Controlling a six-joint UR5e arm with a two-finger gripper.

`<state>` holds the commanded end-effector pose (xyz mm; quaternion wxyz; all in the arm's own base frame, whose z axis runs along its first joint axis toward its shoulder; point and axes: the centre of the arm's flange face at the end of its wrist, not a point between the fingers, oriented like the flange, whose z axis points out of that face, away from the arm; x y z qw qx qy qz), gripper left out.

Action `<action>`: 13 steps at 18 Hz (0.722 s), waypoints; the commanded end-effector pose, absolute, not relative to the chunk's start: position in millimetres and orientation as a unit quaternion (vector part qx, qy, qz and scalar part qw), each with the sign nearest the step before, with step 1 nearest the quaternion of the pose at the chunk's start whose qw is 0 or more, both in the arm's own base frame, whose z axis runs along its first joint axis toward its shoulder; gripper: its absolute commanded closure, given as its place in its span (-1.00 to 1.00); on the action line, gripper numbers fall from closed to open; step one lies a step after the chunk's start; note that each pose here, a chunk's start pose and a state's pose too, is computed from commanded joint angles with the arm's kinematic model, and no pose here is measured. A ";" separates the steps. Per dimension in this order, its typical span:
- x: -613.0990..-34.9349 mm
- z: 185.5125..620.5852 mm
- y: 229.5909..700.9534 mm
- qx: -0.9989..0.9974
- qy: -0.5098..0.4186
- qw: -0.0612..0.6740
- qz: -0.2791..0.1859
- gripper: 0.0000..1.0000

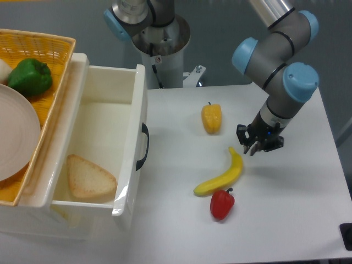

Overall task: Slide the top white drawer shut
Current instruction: 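Bring the gripper to the front face of the open white drawer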

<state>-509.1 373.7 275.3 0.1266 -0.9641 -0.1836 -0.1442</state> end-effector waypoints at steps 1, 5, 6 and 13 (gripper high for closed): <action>-507.7 275.4 375.5 -0.962 -0.189 0.130 -0.150 0.82; -490.8 279.1 395.0 -0.952 -0.207 0.140 -0.178 1.00; -486.0 280.4 402.2 -0.949 -0.214 0.142 -0.183 1.00; -449.5 282.8 443.5 -0.928 -0.221 0.172 -0.247 1.00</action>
